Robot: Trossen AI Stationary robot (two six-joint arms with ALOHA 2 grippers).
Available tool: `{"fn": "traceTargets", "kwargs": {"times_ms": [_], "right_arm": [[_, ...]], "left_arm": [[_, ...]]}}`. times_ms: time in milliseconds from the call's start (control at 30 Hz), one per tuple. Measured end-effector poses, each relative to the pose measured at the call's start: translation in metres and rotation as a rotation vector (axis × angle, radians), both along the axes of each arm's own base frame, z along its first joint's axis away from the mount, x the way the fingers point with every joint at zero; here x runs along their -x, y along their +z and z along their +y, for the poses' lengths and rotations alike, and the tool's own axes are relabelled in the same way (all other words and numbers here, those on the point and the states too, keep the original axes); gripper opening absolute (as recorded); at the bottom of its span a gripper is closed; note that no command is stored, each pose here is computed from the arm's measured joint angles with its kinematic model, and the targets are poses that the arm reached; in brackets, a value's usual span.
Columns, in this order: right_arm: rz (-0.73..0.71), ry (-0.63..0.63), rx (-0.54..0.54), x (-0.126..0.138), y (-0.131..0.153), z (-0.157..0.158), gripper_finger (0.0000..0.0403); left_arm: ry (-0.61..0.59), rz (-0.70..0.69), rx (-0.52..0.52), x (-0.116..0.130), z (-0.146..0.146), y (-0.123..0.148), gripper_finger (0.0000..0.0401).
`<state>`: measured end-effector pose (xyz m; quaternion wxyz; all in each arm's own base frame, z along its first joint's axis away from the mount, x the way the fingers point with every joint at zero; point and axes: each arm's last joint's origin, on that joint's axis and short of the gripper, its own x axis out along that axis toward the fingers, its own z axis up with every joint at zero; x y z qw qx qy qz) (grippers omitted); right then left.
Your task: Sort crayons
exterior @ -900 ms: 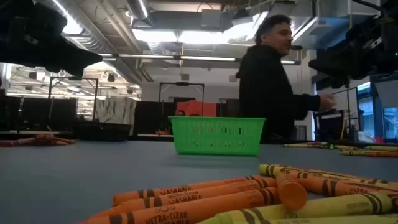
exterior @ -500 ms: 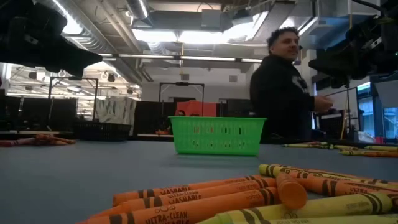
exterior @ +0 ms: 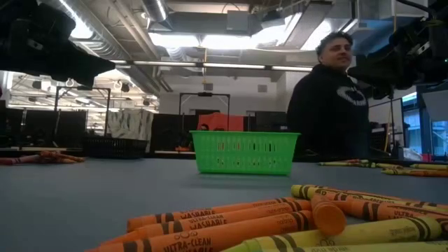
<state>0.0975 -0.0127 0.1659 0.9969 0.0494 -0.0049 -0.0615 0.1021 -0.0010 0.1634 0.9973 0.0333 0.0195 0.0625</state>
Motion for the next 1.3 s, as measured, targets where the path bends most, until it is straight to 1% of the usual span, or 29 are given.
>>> {"fn": "traceTargets", "kwargs": {"times_ms": [367,533,667,800,900,967,1100,1200,1300], "right_arm": [[0.0,0.0,0.0,0.0,0.0,0.0,0.0005],[0.0,0.0,0.0,0.0,0.0,0.0,0.0005],[-0.008,0.0,0.001,0.0,0.001,0.0,0.0005],[-0.053,-0.011,0.022,0.0,0.005,0.0,0.0005],[-0.078,-0.075,0.056,0.001,0.008,-0.002,0.0005],[-0.079,-0.154,0.096,0.001,0.009,-0.004,0.0005],[-0.033,-0.327,0.159,0.002,0.008,-0.009,0.0005],[0.008,-0.388,0.204,0.002,0.008,-0.011,0.0005],[0.045,-0.428,0.246,0.0,0.015,-0.013,0.0005]], "left_arm": [[0.0,0.0,0.0,0.0,0.0,0.0,0.0002],[0.038,0.003,-0.106,0.0,0.001,0.001,0.0002],[0.035,0.003,-0.109,0.0,0.001,0.001,0.0002],[0.033,-0.007,-0.103,0.0,0.001,0.002,0.0002],[0.033,-0.007,-0.103,0.0,0.001,0.002,0.0002],[0.031,-0.008,-0.103,0.0,0.001,0.002,0.0002],[0.027,-0.012,-0.098,0.0,0.001,0.003,0.0002],[0.05,-0.017,-0.101,0.0,0.001,0.003,0.0002],[0.072,-0.055,-0.099,0.0,0.002,0.007,0.0002]]}}
